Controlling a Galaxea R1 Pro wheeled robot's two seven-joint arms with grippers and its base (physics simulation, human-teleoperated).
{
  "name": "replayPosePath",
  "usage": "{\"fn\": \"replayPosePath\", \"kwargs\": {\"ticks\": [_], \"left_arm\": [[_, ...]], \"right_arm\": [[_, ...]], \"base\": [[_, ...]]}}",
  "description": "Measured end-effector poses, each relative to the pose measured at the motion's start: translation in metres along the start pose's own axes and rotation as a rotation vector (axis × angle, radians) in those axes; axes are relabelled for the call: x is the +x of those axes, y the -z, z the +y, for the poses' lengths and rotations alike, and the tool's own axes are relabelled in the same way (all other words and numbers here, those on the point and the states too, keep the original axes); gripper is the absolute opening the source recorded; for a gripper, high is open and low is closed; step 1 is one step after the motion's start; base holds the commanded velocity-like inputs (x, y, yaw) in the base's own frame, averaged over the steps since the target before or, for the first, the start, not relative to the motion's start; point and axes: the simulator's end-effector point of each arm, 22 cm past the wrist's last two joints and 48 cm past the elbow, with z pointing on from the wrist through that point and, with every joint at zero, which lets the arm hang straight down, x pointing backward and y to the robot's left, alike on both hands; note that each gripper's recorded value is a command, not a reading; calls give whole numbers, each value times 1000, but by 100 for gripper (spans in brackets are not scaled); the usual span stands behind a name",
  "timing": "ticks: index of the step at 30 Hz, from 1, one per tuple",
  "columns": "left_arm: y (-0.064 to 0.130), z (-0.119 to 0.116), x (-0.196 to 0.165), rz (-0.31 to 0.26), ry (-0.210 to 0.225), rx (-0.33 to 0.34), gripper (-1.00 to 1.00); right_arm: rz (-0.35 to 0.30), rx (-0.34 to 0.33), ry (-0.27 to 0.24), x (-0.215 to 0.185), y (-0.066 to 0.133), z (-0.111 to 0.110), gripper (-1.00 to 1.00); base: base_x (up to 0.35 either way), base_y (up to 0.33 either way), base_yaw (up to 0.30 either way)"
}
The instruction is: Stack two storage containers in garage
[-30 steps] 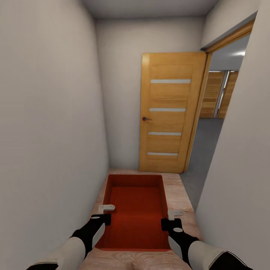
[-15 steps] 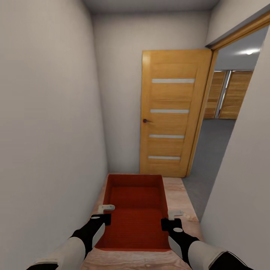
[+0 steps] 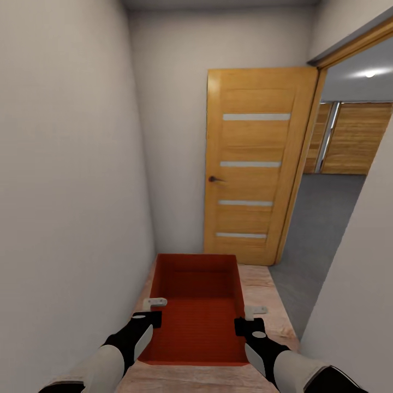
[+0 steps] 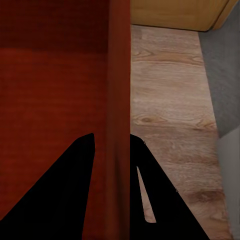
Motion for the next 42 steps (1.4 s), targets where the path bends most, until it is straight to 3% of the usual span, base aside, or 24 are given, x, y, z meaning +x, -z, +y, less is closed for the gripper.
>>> {"fn": "replayPosePath", "kwargs": {"ticks": [17, 42], "left_arm": [[0, 0, 0, 0, 0, 0, -100], [0, 0, -1, -3, 0, 0, -100]], "right_arm": [[0, 0, 0, 0, 0, 0, -100], [-2, -1, -1, -1, 0, 0, -100]], "base": [[324, 0, -207], [313, 0, -8]]}}
